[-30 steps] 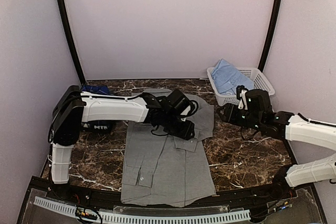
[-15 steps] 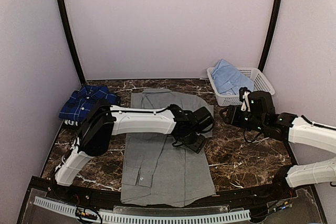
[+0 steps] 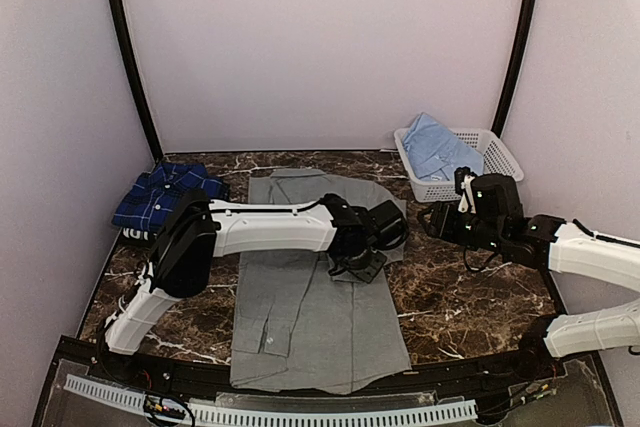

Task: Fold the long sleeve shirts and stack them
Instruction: Pick up the 1/3-folded shirt from the center of the board.

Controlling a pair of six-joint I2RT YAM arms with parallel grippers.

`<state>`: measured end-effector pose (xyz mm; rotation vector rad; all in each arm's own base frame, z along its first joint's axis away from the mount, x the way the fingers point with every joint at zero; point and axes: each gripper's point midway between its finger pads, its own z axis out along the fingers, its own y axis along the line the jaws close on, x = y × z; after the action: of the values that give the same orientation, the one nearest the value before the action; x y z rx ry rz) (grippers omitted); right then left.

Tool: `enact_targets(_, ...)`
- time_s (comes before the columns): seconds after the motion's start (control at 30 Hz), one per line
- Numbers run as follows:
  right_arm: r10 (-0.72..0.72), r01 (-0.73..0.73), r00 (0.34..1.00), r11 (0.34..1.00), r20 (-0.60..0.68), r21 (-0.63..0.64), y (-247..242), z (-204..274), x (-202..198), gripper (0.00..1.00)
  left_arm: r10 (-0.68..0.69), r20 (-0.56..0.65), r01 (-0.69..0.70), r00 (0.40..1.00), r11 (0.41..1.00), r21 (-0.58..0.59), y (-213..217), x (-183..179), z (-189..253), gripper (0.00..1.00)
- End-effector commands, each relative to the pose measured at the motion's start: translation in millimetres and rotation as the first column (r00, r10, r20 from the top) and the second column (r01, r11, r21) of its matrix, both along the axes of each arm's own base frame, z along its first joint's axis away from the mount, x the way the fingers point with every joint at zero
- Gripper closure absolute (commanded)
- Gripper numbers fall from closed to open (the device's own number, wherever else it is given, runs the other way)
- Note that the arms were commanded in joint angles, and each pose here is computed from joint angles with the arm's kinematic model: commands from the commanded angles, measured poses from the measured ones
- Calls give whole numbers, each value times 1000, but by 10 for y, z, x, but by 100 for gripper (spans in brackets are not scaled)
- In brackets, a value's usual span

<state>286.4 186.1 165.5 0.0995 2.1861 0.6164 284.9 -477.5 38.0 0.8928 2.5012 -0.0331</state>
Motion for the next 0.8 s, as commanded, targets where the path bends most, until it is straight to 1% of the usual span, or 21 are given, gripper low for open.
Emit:
enact_targets(0.0, -5, 5, 1000, 1000, 10, 5, -10, 1, 20, 39, 10, 28, -10, 1000, 1000, 3, 14, 43, 173, 80)
enact_targets(0.03, -4, 4, 1000, 1000, 10, 5, -8, -2, 18, 39, 10, 32, -10, 999, 1000, -6, 2, 48, 218, 82)
enact_targets(0.13, 3, -3, 1000, 1000, 2, -1, -3, -36, 10, 39, 17, 37, -16, 999, 1000, -25, -7, 59, 310, 93)
enact_targets(0.23, 17, -17, 1000, 1000, -10, -10, 15, -82, 0, 38, 32, 45, -30, 998, 998, -54, 5, 79, 472, 100)
enact_targets(0.33, 33, -34, 999, 999, -23, -16, 44, -122, -5, 38, 66, 42, -62, 997, 994, -89, 71, 138, 624, 100)
enact_targets(0.37, 39, -40, 999, 999, -28, -15, 57, -134, -7, 37, 72, 48, -66, 996, 991, -118, 75, 170, 732, 100)
enact_targets(0.43, 47, -48, 998, 999, -35, -18, 73, -160, -7, 37, 59, 35, -53, 998, 987, -150, 66, 163, 784, 100)
enact_targets(0.63, 73, -74, 996, 997, -53, -20, 123, -210, -12, 35, 52, 12, -50, 999, 986, -157, 84, 140, 741, 100)
enact_targets(0.77, 140, -141, 987, 990, -79, -8, 243, -294, -50, 33, 85, -18, -87, 996, 978, -188, 125, 172, 807, 100)
